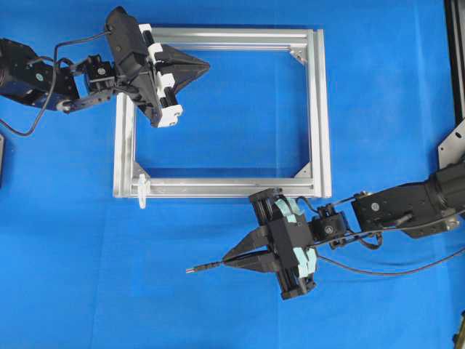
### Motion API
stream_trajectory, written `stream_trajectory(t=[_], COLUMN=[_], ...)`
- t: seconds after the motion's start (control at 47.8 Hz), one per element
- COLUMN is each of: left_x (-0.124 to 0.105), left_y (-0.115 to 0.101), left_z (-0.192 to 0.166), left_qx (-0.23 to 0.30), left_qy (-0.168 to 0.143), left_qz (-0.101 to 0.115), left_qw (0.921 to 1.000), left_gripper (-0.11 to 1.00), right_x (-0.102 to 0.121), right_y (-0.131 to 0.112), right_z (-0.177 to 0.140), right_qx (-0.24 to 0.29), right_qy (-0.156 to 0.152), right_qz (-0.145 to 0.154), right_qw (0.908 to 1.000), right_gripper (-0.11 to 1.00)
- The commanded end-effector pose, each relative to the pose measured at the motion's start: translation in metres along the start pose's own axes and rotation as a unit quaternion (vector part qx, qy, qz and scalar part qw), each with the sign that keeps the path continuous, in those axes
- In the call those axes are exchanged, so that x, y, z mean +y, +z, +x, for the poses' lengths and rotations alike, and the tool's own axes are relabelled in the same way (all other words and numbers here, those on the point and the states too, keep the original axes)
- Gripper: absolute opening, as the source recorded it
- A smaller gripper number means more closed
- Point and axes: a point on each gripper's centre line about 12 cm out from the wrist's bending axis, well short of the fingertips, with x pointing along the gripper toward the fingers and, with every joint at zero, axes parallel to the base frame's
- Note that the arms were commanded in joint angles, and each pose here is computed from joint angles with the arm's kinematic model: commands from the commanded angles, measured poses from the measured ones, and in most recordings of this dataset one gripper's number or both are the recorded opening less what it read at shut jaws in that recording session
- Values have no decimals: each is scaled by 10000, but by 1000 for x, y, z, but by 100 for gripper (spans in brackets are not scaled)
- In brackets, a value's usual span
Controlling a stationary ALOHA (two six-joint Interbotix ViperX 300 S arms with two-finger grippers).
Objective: Insert the wire through the string loop located on the left side.
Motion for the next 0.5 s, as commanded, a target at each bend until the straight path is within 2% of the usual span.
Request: stream_trajectory(t=[0.0, 0.481], left_x=[-1, 0], left_y=[14, 13], left_z=[-3, -5], left_qx=[-214, -199], left_qy=[-23, -14], left_qz=[-15, -16], left_qw=[9998, 9998], left_gripper=[0, 0], right_x=[3, 3], right_y=[21, 20], right_z=[-4, -4], right_qx=[-272, -265], right_qy=[46, 45], right_qz=[-9, -9], right_qw=[9996, 9996], right_gripper=[-10, -10])
